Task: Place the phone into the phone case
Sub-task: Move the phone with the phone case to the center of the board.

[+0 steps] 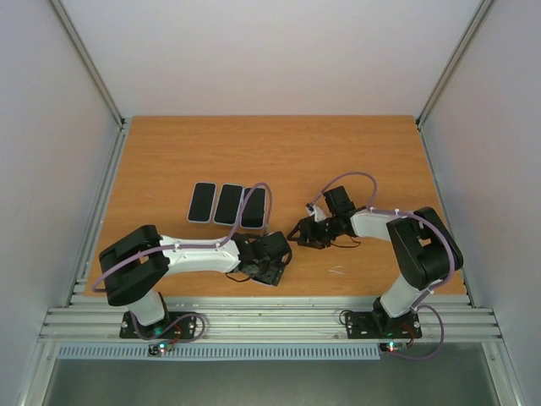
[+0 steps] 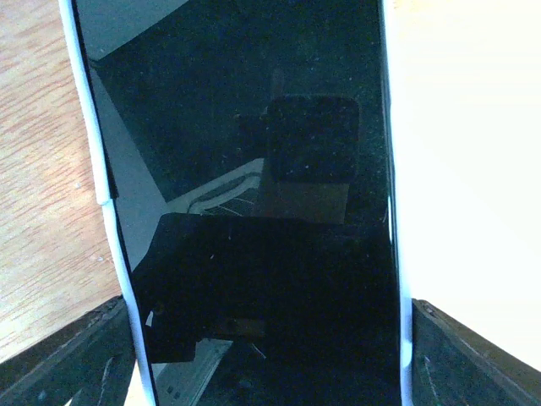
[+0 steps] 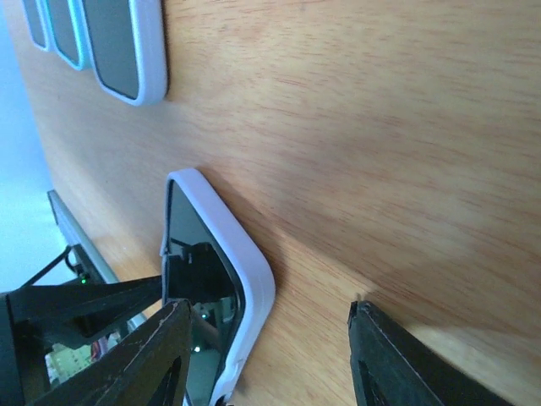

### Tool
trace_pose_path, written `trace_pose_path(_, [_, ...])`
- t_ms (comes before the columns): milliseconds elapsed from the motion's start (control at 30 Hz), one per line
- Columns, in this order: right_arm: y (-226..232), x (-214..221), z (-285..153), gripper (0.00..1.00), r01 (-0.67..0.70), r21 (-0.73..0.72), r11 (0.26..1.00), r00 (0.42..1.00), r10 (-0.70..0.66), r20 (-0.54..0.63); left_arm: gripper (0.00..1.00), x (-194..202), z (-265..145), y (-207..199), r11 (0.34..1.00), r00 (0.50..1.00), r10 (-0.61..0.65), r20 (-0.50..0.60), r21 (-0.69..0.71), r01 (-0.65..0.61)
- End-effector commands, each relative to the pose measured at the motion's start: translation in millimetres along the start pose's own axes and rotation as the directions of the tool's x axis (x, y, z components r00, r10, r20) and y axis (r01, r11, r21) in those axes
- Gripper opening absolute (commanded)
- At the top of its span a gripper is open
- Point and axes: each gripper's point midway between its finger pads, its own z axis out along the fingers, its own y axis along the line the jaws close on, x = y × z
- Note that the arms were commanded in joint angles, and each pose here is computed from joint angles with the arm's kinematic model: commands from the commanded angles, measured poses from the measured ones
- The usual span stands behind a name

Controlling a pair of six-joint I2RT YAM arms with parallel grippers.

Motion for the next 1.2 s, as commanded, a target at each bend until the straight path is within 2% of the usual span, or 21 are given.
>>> trace_pose_path(0, [2.5,-4.8,8.2,0.52,-0.009,-0.054,0.999,1.0,0.009,-0.007,0.72,-8.9,-0.7,-13.9,0.995,0.999,-0.037,0.036,0.093,0.034])
trace_pose_path(700, [-7.4,5.6,27.6,0.33,-0.027,-0.042,0.999,0.998,0.024,-0.066,0.71,-7.5,1.1,-15.2,0.988,0.997,-0.071,0.024,0.139,0.067])
trace_pose_path(900, [-3.8,8.8,28.5,0.24,-0.012,-0.031,0.999,0.997,0.009,-0.082,0.71,-7.2,2.2,-15.3,0.988,0.997,-0.071,0.021,0.139,0.067])
trace_pose_path(1167, [-0.3,8.0,22.0,0.09,0.053,0.064,0.997,0.997,-0.048,-0.066,0.71,-6.5,3.3,-14.9,0.989,0.998,-0.069,0.012,0.131,0.067])
